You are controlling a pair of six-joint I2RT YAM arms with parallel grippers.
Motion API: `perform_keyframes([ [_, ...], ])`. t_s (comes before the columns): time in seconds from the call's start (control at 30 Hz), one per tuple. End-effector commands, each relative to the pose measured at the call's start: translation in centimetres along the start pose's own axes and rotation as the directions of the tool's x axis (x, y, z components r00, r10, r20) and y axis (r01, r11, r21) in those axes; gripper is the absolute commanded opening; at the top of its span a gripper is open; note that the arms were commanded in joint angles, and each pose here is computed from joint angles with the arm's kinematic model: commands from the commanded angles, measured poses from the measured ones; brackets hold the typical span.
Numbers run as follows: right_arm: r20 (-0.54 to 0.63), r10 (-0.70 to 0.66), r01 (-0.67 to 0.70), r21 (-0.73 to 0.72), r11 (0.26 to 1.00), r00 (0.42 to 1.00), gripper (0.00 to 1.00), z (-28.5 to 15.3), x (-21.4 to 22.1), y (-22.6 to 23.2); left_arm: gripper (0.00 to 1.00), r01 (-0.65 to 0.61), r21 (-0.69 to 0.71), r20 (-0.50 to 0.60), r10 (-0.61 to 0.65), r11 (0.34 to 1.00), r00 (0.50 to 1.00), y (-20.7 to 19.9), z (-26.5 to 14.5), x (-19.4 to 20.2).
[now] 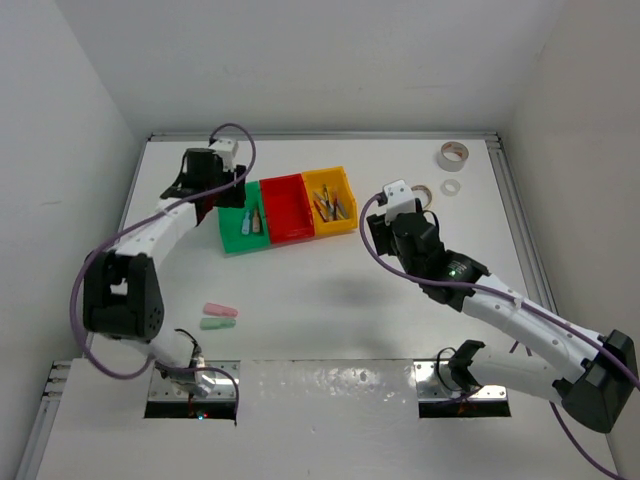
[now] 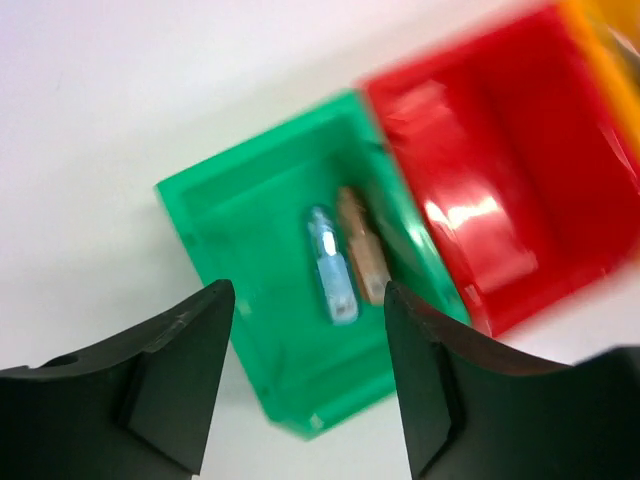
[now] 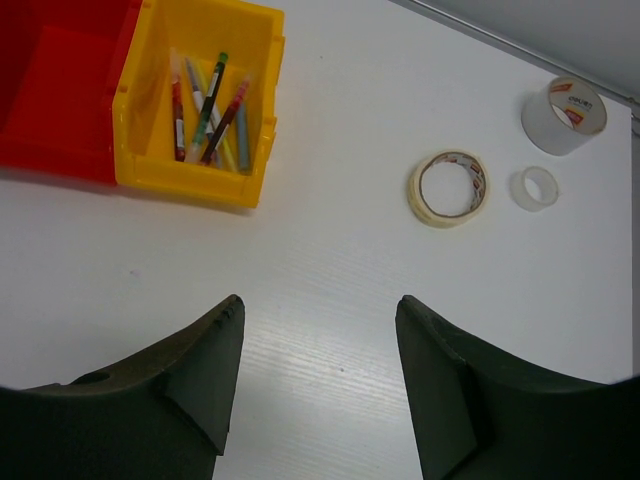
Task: Sort the stationery into containers
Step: Place the pen in the storage box, then pick up the pen from the center of the board.
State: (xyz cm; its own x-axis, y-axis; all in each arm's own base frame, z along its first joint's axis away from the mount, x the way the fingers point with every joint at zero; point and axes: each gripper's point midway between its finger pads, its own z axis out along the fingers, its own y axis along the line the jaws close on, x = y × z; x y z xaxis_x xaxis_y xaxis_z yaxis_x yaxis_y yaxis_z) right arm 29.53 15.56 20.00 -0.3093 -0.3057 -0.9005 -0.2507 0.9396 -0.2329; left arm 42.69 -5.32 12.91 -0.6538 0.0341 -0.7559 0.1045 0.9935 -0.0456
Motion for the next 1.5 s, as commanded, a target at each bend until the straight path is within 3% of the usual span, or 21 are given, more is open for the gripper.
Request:
perform_keyframes([
  [0.0,0.053,0.034,-0.034,-0.003,0.999,0.998,0.61,-0.5,-1.6,0.0,0.58,-0.511,0.303,0.227,0.46,0.804,0.859,-4.7,-5.4,-0.5],
  [0.07,0.055,0.038,-0.038,-0.009,0.999,0.998,0.61,-0.7,-1.3,0.1,0.58,-0.714,0.377,0.303,0.65,0.59,0.697,-5.5,-7.8,3.3],
  [0.1,0.055,0.044,-0.044,-0.011,0.999,0.998,0.61,-0.7,-1.2,0.2,0.61,-0.811,0.44,0.323,0.775,0.386,0.544,-5.2,-9.0,7.0],
  [0.13,0.054,0.045,-0.045,-0.016,0.999,0.997,0.61,-0.8,-1.1,0.3,0.62,-0.828,0.473,0.328,0.812,0.301,0.482,-5.0,-10.1,8.9],
  [0.17,0.053,0.046,-0.045,-0.014,0.999,0.998,0.61,-0.9,-1.1,0.2,0.64,-0.869,0.479,0.382,0.86,0.128,0.337,-4.7,-10.7,10.3],
  [0.23,0.05,0.051,-0.05,-0.018,0.999,0.997,0.61,-1.1,-0.8,0.3,0.65,-0.767,0.641,0.337,0.889,0.025,0.311,-3.9,-13.4,15.5],
  [0.33,0.047,0.058,-0.057,-0.025,0.998,0.997,0.61,-1.1,-0.5,0.5,0.65,-0.705,0.707,0.245,0.916,0.055,0.318,-2.7,-13.9,18.3],
  [0.57,0.044,0.062,-0.06,-0.03,0.998,0.997,0.61,-1.3,-0.4,0.7,0.66,-0.758,0.652,0.261,0.946,-0.027,0.191,-1.3,-12.0,21.5],
  [0.73,0.041,0.063,-0.062,-0.02,0.998,0.997,0.61,-1.7,-0.3,0.4,0.63,-0.78,0.625,0.241,0.958,-0.028,0.159,-0.7,-10.7,23.2],
  [1.0,0.046,0.065,-0.065,-0.008,0.998,0.997,0.61,-1.8,-0.5,0.1,0.54,-0.785,0.619,0.19,0.966,0.02,0.175,-0.1,-9.6,24.1],
  [1.2,0.045,0.054,-0.055,0.017,0.998,0.998,0.61,-1.9,-0.3,-0.4,0.49,-0.76,0.649,0.199,0.969,-0.021,0.143,0.1,-10.1,26.6],
  [1.47,0.049,0.043,-0.044,0.035,0.998,0.998,0.61,-2.0,-0.4,-0.9,0.45,-0.751,0.656,0.097,0.98,0.07,0.176,0.9,-9.0,28.3],
])
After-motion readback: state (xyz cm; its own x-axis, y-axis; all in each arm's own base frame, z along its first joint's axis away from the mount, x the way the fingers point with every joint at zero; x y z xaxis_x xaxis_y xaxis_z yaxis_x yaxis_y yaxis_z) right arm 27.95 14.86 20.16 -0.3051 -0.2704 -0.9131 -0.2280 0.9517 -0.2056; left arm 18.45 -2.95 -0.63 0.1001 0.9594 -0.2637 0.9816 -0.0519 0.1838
